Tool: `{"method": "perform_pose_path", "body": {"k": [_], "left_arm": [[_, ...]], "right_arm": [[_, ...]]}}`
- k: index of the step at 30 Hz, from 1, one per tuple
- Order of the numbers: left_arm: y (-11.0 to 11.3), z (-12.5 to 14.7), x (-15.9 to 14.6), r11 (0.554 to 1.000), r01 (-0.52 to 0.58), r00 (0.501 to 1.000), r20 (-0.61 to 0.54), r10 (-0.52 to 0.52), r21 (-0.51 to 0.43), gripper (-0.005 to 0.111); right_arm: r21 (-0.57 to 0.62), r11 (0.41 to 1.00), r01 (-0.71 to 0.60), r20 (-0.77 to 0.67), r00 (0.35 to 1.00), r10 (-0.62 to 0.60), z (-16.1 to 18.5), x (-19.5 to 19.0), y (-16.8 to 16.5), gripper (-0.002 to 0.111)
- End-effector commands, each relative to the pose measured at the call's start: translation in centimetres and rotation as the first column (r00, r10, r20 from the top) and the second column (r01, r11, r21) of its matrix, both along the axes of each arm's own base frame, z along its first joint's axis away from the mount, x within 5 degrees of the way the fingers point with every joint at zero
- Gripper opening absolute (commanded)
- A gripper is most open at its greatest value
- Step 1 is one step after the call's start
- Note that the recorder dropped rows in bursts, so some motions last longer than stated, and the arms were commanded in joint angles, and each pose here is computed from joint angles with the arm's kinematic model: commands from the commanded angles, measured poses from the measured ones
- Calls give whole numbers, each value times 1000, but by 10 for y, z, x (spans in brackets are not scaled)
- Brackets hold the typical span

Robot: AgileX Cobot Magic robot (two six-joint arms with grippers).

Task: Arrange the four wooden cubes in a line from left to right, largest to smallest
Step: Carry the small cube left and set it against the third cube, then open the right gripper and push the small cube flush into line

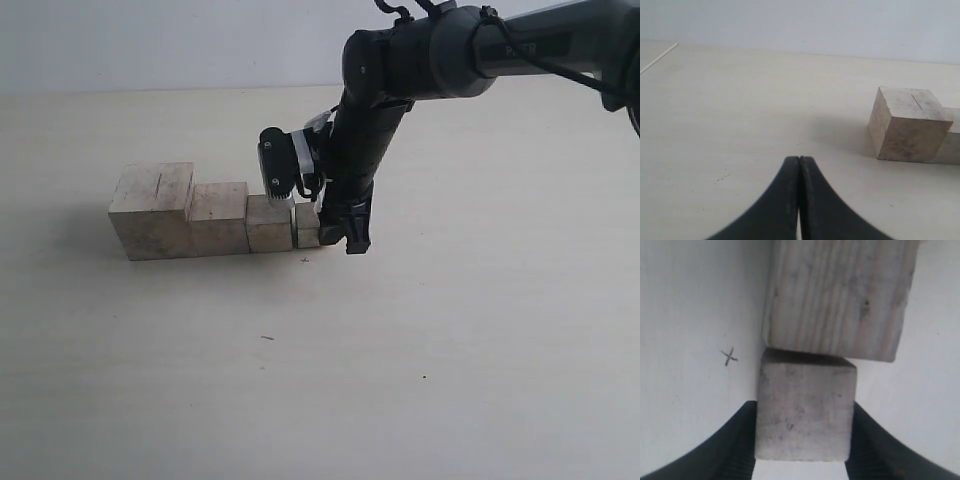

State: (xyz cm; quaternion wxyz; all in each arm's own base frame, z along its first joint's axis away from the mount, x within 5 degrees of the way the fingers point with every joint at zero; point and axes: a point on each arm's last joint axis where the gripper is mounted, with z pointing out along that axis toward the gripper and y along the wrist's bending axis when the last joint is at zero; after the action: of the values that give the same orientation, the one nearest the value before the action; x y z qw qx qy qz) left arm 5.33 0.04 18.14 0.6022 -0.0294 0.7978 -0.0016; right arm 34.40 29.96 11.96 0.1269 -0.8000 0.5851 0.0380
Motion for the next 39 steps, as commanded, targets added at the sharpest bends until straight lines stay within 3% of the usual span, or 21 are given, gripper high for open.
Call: {"method": "perform_pose_path", "body": {"k": [1, 15, 19, 27, 32, 39], "left_arm": [[0, 0, 0, 1000, 4, 1000, 13, -4, -2, 0], [0, 0, 0, 1000, 4, 1000, 13, -4, -2, 0], [0, 0, 0, 1000, 4, 1000, 13, -4, -2, 0], [0, 0, 0, 1000, 4, 1000, 13, -4, -2, 0], [0, 0, 0, 1000, 4, 1000, 13, -4, -2, 0], [0, 0, 0, 1000, 4, 1000, 13, -4, -2, 0]], "right_arm": [[11, 1000, 12, -13, 1000, -12, -8, 2, 0, 0], [35, 999, 40, -39, 998, -38, -9, 0, 2, 1], [36, 998, 51, -43, 998, -50, -9, 0, 2, 11], [51, 996, 72, -32, 997, -70, 0, 1, 2, 46], [62, 996, 71, -21, 997, -70, 8, 1, 2, 53], [80, 991, 111, -6, 994, -111, 16, 2, 2, 54]]}}
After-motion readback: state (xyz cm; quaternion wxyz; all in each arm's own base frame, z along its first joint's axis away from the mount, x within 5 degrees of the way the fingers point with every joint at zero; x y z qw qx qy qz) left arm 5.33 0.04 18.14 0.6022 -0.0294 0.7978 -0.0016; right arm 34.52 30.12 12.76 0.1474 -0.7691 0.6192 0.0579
